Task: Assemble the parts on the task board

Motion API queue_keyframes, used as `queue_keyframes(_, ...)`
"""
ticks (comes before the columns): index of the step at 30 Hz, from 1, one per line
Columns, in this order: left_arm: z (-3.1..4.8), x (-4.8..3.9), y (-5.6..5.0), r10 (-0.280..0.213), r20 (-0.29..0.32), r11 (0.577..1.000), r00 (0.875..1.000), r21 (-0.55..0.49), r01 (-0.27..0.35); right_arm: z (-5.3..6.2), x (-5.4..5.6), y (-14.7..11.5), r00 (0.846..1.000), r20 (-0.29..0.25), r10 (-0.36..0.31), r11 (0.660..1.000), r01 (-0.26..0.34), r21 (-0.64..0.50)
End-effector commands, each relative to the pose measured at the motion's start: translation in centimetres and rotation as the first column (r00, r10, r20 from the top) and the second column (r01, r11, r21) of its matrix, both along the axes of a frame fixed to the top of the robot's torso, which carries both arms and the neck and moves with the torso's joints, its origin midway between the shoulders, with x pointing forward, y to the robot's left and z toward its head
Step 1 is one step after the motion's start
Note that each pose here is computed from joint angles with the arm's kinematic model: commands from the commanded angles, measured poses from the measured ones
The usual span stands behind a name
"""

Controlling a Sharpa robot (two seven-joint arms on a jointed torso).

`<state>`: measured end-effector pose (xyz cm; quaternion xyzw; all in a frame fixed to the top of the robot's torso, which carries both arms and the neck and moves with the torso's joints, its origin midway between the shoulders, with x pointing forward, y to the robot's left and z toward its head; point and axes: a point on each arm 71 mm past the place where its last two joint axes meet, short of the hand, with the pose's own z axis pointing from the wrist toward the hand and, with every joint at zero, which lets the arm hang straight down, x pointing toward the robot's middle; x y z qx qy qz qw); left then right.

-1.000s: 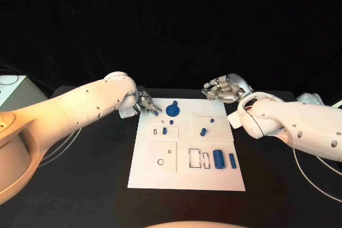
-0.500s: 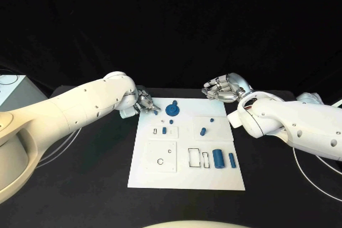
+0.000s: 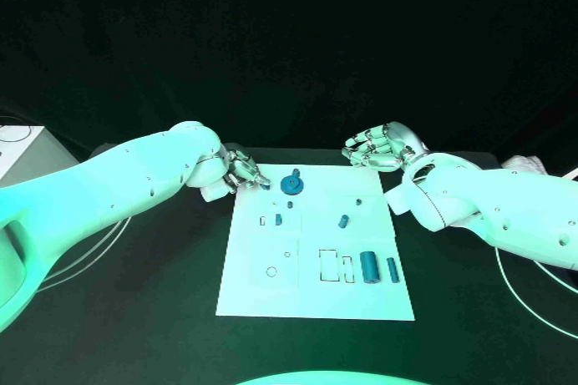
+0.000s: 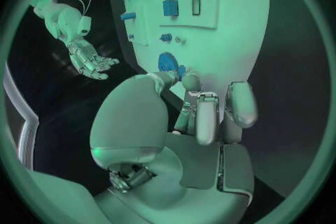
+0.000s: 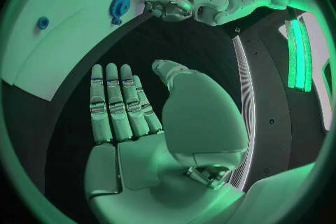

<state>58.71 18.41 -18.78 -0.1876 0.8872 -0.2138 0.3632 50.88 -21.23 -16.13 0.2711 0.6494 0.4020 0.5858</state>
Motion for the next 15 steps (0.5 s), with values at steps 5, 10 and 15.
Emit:
queue_keyframes(5, 0.17, -0.96, 0.0, 0.013, -0.02, 0.999, 1.0, -0.035, -0.014, 0.0, 0.0, 0.0, 1.0, 0.001, 0.012, 1.0, -0.012, -0.003)
queue_keyframes(10, 0.26, -1.65, 0.3, 0.007, -0.018, 1.0, 1.0, -0.022, -0.007, 0.0, 0.0, -0.1, 1.0, -0.001, 0.01, 1.0, -0.01, -0.003)
queue_keyframes(15, 0.35, -2.5, 0.5, -0.003, 0.014, 1.0, 1.0, 0.006, 0.003, -0.1, 0.0, -0.1, 1.0, -0.002, 0.009, 1.0, -0.009, -0.003)
